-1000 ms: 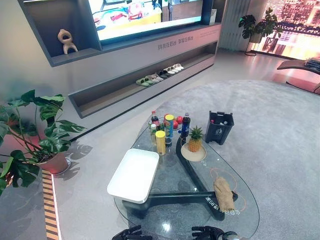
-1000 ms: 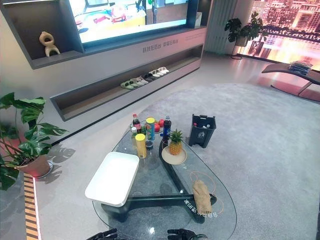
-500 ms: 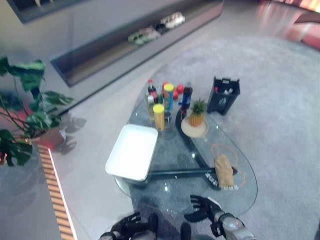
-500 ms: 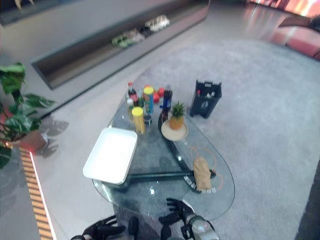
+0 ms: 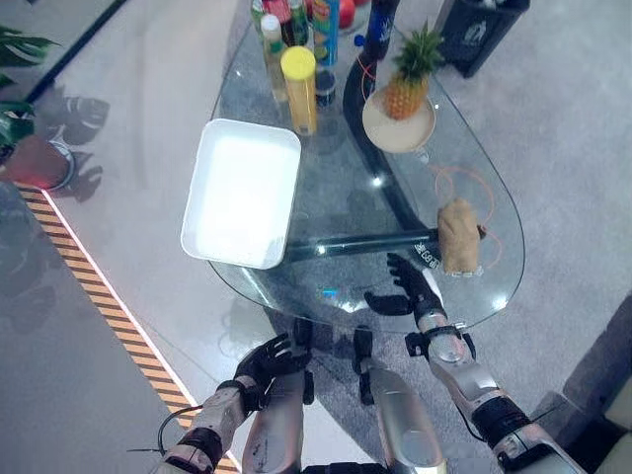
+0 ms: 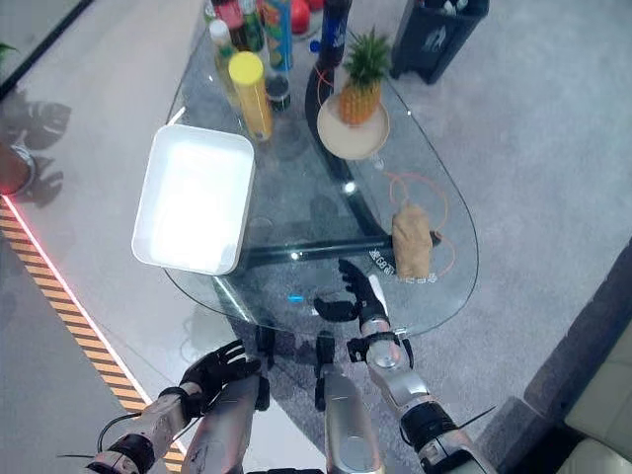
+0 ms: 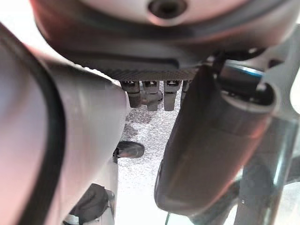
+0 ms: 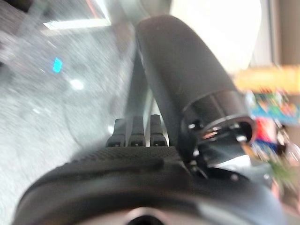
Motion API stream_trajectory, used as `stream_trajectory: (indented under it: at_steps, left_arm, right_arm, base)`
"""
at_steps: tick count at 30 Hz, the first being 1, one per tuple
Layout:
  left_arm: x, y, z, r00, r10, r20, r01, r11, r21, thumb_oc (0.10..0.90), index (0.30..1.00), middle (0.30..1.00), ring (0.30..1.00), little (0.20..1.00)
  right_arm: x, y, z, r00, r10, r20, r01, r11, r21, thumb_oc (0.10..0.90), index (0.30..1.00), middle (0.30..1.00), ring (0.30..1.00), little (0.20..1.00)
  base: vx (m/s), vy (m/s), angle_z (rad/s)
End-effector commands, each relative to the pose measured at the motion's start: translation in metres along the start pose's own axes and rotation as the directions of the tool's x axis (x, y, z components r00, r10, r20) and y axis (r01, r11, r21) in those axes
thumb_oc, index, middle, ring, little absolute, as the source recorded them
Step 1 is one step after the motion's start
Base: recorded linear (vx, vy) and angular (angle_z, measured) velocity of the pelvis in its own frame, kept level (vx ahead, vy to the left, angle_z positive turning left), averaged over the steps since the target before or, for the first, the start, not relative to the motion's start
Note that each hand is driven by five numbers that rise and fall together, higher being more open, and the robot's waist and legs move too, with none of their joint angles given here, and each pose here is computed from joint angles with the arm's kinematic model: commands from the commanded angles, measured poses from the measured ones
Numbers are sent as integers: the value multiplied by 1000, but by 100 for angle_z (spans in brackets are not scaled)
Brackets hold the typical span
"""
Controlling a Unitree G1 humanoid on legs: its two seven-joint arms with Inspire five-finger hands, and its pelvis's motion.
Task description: Wipe the table with a cloth and put it in the basket.
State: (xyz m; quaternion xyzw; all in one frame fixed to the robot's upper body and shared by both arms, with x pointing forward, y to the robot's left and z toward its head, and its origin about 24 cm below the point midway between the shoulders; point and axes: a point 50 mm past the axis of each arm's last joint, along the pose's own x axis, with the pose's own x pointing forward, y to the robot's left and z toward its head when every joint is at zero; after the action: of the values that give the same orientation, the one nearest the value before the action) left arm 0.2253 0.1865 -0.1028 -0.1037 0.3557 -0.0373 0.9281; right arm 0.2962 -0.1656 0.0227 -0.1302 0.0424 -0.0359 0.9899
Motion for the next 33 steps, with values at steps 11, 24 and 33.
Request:
stream_trajectory:
  at_steps: [11, 24, 33]
  left_arm:
    - [-4, -38, -26, 996, -94, 4, 94, 993, -70, 800, 900, 900, 900, 900]
    - [-1, -48, -22, 994, -106, 5, 106, 992, -66, 800, 900, 900, 900, 900]
    - [1, -58, -9, 987, -157, 41, 159, 986, -52, 800, 900, 900, 900, 900]
  right_arm:
    - [-13, -69, 111, 653, -541, 531, 542, 823, 172, 800, 900, 900, 900, 900]
    - [-19, -87, 124, 435, -753, 493, 726, 617, 302, 800, 900, 900, 900, 900]
    - [-3, -97, 137, 425, -785, 450, 745, 586, 319, 800, 900, 900, 900, 900]
  base:
    - [-1, 28, -3]
    - [15, 5, 2]
    - [31, -3, 1]
